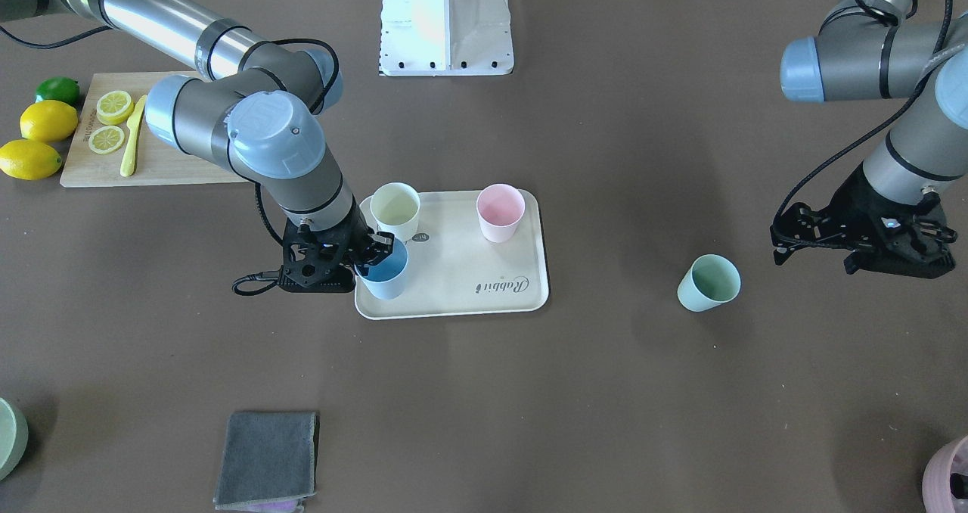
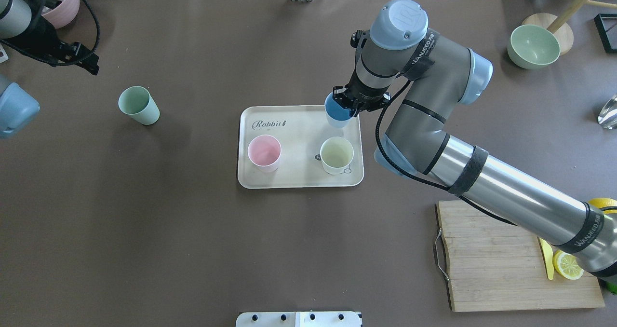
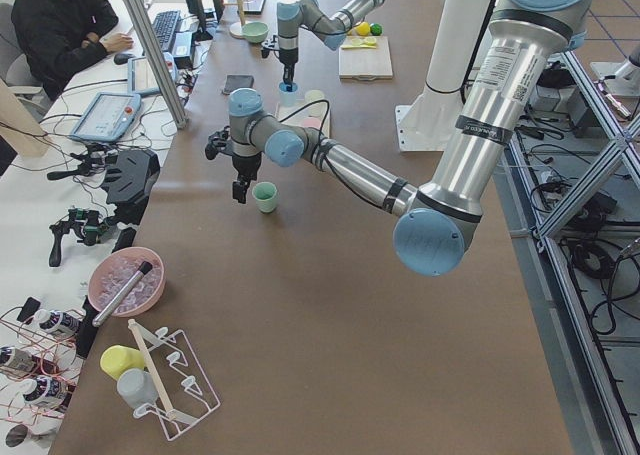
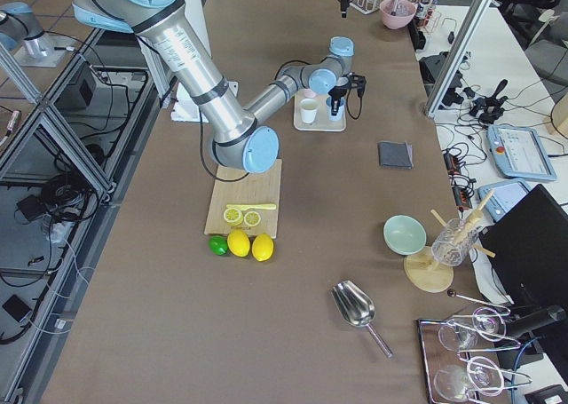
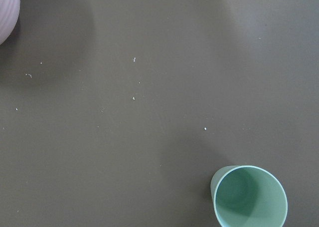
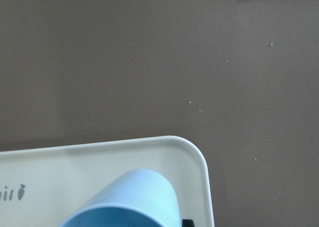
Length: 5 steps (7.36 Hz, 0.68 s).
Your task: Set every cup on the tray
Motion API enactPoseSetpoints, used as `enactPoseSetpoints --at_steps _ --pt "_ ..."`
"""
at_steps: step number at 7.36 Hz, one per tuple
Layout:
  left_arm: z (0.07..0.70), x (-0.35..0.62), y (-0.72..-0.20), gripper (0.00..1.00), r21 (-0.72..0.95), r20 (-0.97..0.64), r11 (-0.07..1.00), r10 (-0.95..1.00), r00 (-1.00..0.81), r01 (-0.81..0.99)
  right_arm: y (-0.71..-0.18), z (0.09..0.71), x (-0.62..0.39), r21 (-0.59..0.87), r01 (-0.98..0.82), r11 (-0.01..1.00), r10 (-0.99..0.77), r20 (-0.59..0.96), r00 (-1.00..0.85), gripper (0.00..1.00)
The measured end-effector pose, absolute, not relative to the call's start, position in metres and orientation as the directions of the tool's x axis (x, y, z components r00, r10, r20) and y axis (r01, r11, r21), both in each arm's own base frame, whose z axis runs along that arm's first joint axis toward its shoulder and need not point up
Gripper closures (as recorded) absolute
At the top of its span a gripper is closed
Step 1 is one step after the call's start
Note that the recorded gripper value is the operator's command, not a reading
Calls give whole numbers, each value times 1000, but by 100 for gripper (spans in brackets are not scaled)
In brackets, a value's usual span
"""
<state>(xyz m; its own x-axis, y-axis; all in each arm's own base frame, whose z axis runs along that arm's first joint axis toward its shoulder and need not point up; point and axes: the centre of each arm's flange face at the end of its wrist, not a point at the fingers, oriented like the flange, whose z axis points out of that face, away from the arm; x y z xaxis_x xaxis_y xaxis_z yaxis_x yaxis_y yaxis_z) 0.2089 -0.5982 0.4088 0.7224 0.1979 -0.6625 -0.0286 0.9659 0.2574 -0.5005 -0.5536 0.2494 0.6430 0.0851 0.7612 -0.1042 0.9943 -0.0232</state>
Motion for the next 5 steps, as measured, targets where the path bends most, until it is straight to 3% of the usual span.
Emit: enactPoseSetpoints --at_steps 3,4,5 --pt "418 211 -601 2 245 -662 969 187 726 -26 -559 247 -513 -31 -117 993 100 758 644 100" --pt "419 212 -601 2 243 -662 970 186 726 -27 -561 249 -517 -35 -122 992 106 758 643 85" --pt "418 214 -601 2 241 -663 970 184 725 -26 -563 252 -519 -40 -127 991 113 757 644 1"
